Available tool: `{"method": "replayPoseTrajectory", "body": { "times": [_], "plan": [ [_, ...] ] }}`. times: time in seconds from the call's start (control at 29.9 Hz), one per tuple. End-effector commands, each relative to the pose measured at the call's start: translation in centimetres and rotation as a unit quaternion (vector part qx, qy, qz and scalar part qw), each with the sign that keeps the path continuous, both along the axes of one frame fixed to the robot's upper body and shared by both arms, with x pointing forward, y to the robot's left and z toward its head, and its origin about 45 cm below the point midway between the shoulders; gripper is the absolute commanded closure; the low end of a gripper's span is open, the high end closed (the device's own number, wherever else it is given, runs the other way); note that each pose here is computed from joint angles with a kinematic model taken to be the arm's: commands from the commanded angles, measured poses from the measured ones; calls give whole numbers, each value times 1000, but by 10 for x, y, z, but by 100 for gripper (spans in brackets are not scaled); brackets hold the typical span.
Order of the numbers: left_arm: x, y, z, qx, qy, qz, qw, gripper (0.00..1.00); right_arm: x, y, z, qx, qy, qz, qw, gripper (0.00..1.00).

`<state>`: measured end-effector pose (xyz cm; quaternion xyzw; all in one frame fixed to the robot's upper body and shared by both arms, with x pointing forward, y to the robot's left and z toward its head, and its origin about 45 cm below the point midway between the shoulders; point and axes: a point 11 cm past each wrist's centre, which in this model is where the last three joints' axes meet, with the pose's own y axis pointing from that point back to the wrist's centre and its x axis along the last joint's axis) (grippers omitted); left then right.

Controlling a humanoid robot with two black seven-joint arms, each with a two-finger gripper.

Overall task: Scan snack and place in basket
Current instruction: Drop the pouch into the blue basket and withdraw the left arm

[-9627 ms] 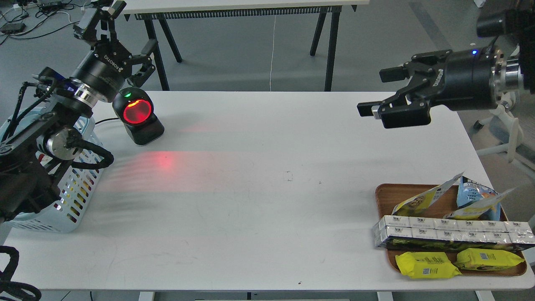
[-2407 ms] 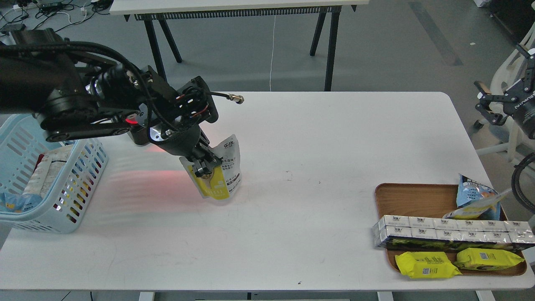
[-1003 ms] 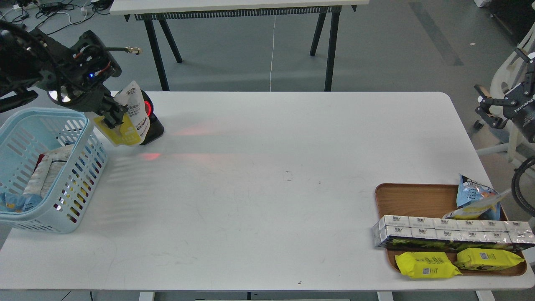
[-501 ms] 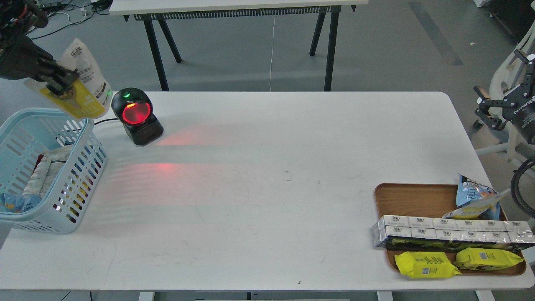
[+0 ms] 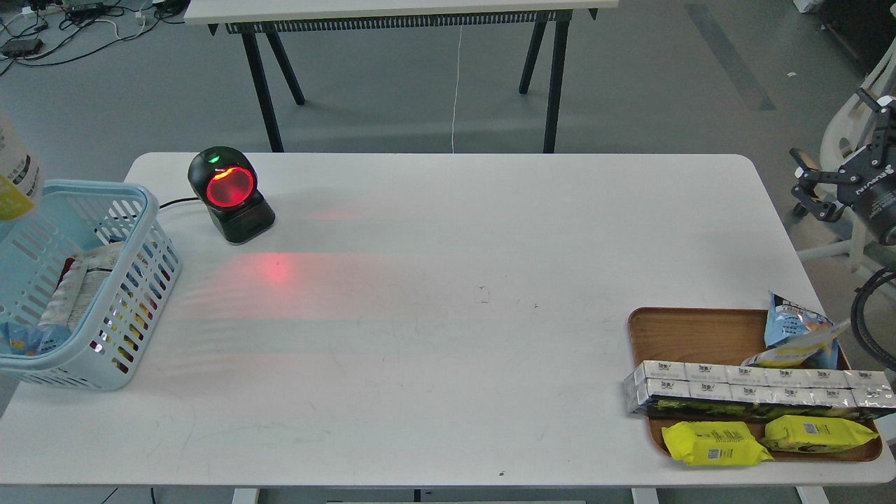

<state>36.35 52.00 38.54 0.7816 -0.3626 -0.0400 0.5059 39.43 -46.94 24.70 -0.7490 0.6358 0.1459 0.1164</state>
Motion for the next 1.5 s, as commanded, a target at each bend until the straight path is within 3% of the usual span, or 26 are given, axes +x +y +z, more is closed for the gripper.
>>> {"method": "replayPoseTrajectory", "body": {
  "times": [0.0,0.3,0.5,0.6,0.67,0.8,0.9,0.97,1.24,1.37,1.47],
  "plan": [
    [-4,0,-25,-14,23,4,1000,100,0,1,-1,1,0,0,1000,1],
    [-13,-11,-85,-56,69,10,996,100,0,-3,-2,-2,3,-6,1000,1],
    [-9,-8,-87,-39,69,2,997,98,-1,-3,-3,-1,3,-5,1000,1],
    [-9,-8,-85,-41,64,0,997,88,-1,-2,-3,-1,4,-3,1000,1],
    [-6,-10,-83,-46,54,-6,997,64,-1,-1,-3,-1,4,-2,1000,1],
    [-3,-11,-78,-51,42,-9,998,54,-1,0,-3,-1,3,-1,1000,1],
    [-1,-13,-78,-59,37,-8,998,34,0,-1,-2,-1,2,-1,1000,1],
    [10,-23,-69,-81,8,-23,996,22,0,-1,-1,0,1,-2,1000,1],
    [64,-57,-24,-216,-144,-26,965,9,0,1,0,2,-1,1,1000,1],
    [93,-92,-14,-345,-229,-29,910,8,3,6,4,4,-6,6,1000,1],
    [110,-120,-2,-477,-290,-6,830,8,5,9,8,5,-12,12,1000,1]
  ]
}}
